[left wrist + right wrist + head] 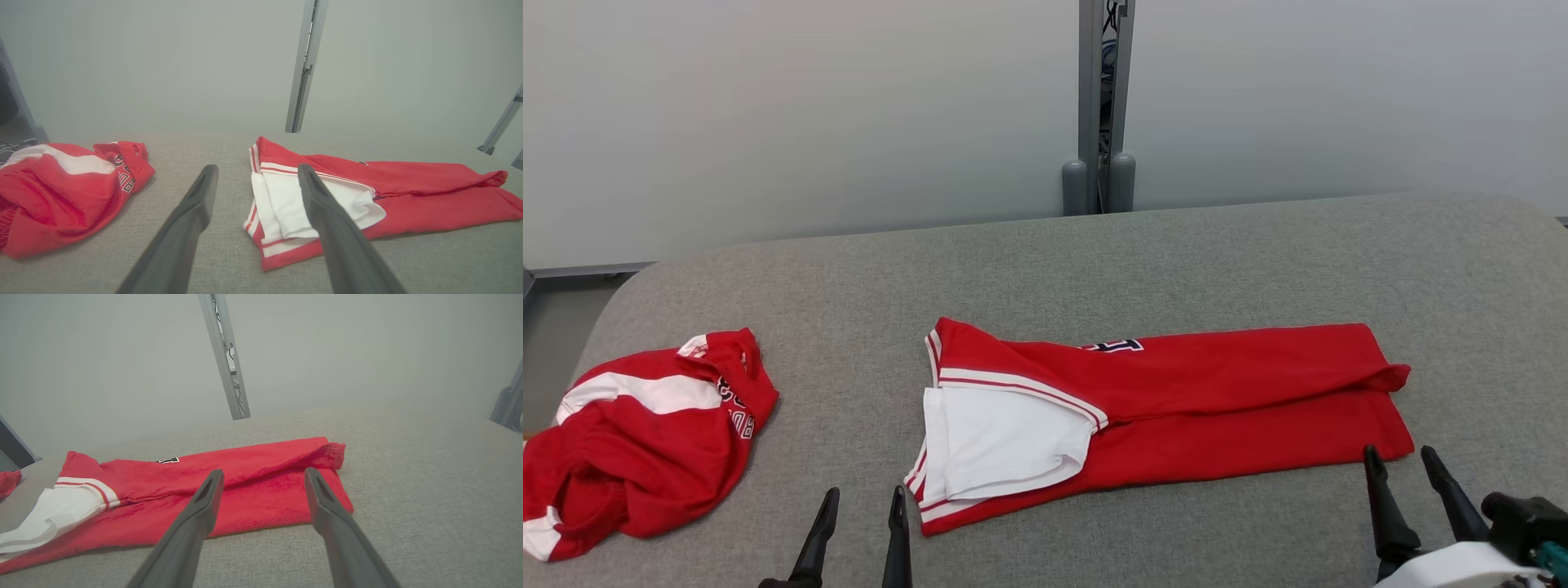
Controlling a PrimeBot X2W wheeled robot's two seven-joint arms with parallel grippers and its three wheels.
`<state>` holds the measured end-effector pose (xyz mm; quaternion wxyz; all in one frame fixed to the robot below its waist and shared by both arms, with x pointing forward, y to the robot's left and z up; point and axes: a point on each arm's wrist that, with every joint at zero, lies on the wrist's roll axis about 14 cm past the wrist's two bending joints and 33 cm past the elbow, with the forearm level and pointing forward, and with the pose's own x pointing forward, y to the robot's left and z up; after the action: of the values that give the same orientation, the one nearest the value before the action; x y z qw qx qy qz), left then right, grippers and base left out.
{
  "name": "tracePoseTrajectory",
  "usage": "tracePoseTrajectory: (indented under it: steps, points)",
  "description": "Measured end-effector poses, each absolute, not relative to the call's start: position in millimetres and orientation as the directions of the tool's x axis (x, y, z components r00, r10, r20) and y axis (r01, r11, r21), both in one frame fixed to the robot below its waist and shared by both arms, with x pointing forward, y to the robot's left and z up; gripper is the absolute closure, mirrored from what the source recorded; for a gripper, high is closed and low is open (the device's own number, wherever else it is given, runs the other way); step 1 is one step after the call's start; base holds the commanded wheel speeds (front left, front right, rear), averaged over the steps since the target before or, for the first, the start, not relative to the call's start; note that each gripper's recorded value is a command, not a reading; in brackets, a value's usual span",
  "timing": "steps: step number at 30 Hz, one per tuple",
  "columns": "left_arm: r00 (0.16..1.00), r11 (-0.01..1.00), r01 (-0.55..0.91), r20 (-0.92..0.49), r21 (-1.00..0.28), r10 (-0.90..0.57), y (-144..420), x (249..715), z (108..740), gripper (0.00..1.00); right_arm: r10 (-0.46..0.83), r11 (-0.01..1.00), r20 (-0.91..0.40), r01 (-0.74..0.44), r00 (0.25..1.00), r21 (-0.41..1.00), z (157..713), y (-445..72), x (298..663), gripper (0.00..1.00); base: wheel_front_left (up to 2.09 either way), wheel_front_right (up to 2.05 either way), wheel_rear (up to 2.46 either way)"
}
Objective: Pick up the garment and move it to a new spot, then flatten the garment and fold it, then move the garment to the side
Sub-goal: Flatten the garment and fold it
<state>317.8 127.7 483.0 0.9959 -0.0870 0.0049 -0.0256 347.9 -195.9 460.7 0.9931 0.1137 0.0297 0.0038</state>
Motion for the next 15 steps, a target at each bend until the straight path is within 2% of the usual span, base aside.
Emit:
tracePoseTrajectory:
  steps: [7,15]
  points:
    - [0.996,0.982,0.083,-0.013,-0.171,-0.086,118,321,480,0.00,-0.078,0.951,-0.140,0.116,0.987,0.286,450,-227,380,0.00,0.00,0.00,0.00]
    - [0.994,0.982,0.095,-0.046,-0.163,-0.104,116,325,470,0.00,-0.121,0.942,-0.222,0.183,0.967,0.283,441,-247,411,0.00,0.00,0.00,0.00]
